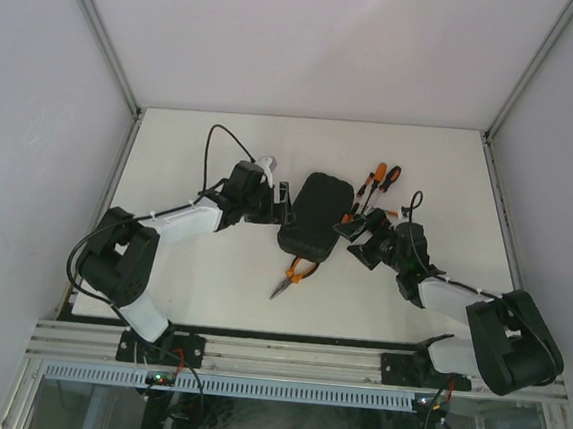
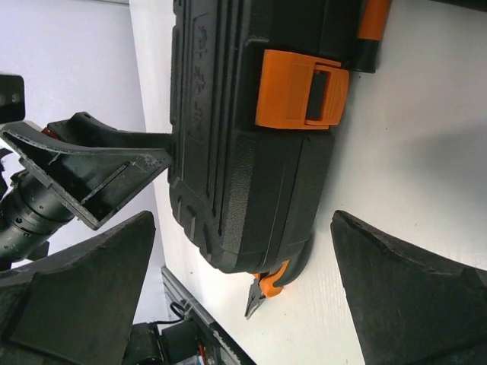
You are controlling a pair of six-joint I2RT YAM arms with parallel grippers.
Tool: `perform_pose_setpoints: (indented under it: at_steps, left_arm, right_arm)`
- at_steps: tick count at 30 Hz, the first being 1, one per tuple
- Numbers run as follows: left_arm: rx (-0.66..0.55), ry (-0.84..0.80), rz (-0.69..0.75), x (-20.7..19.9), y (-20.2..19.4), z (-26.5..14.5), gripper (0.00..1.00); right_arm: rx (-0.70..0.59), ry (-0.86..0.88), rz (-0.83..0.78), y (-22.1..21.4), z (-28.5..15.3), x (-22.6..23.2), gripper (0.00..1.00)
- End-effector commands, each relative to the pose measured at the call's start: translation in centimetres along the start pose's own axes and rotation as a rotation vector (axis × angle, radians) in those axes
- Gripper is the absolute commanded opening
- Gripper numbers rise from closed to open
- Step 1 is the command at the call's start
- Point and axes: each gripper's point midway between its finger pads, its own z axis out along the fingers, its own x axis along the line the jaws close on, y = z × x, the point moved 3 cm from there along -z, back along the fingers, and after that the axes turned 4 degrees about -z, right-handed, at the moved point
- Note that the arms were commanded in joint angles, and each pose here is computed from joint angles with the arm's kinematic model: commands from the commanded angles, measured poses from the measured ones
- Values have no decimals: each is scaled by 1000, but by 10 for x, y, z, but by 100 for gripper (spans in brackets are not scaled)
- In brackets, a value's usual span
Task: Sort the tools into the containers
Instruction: Open the storage box at the center of the board.
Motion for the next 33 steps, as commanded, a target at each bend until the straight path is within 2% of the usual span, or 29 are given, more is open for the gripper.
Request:
perform_pose_setpoints:
  at_steps: [1, 16, 20, 27, 33]
  left_arm:
    - [-49, -79, 29, -25, 23, 0, 83]
    - [3, -89, -6, -19, 5, 12, 66]
    - [14, -86, -9, -16, 0, 13, 64]
    - [37, -106, -40, -13, -13, 14, 62]
    - [36, -115, -52, -12, -18, 10, 62]
  right_arm:
    - [-36, 80, 55, 6, 9, 15, 98]
    - [40, 166, 242, -13, 51, 8, 93]
    - [42, 204, 266, -15, 59, 13, 89]
    - [34, 276, 263, -13, 70, 28, 74]
    - [14, 301, 207, -7, 70, 38, 50]
